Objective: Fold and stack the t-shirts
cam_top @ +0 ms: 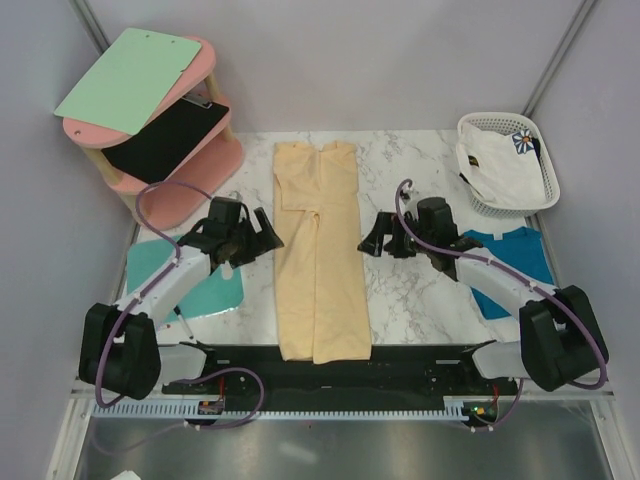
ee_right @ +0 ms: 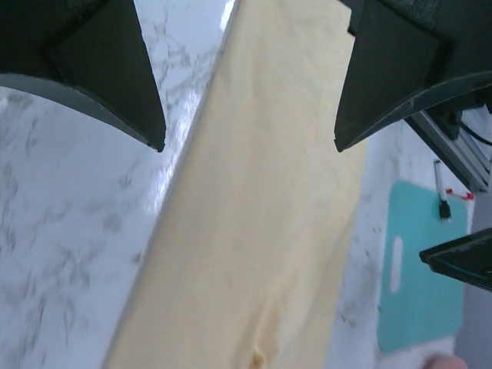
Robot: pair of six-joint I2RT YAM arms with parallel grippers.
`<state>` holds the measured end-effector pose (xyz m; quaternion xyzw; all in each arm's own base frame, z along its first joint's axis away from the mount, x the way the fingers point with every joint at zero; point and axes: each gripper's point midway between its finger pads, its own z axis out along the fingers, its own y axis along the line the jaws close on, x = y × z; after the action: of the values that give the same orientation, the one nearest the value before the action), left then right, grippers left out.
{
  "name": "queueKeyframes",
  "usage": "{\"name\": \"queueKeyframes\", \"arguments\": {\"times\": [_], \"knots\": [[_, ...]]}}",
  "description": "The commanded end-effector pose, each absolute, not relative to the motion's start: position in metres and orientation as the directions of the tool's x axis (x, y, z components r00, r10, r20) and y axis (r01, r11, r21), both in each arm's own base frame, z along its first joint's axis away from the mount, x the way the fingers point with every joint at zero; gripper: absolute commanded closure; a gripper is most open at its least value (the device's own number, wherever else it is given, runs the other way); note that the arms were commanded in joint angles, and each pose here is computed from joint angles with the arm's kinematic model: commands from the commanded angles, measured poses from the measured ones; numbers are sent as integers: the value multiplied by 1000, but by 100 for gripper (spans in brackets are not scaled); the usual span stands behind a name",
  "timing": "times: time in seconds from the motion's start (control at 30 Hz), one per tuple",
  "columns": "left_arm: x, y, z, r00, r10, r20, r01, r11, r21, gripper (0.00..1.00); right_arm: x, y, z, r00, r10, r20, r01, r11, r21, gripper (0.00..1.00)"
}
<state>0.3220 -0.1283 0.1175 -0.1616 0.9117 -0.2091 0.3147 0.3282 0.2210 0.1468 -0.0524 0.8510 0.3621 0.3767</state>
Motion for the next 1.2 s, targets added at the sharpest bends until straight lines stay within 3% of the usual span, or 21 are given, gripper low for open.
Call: {"name": "queueKeyframes", "arguments": {"times": [0.0,0.23,0.37,0.57,0.7,0.87,1.17], "knots": [[265,-151,99,-822,-415,-389,-196,849,-491,4,256,216,108,-836,106,-538,-297,738,606,2],[186,-169,50,-899,-374,-228,-257,872,-416,4,179,227,70,-927,49,-372,-214,746,631,7],[153,-167,39,-907,-374,-195,-270,870,-411,5,138,231,55,-954,15,-298,-190,739,646,16],[112,-148,18,-911,-383,-151,-310,880,-359,5,108,220,49,-971,11,-239,-150,753,641,20],[106,-146,18,-915,-370,-159,-298,888,-349,5,96,217,48,-978,7,-210,-133,753,645,26],[99,-148,14,-937,-314,-151,-260,918,-298,12,86,218,39,-987,-7,-161,-110,761,639,42],[90,-163,9,-966,-229,-124,-200,957,-210,12,73,221,28,-992,-33,-123,-103,772,628,44]]}}
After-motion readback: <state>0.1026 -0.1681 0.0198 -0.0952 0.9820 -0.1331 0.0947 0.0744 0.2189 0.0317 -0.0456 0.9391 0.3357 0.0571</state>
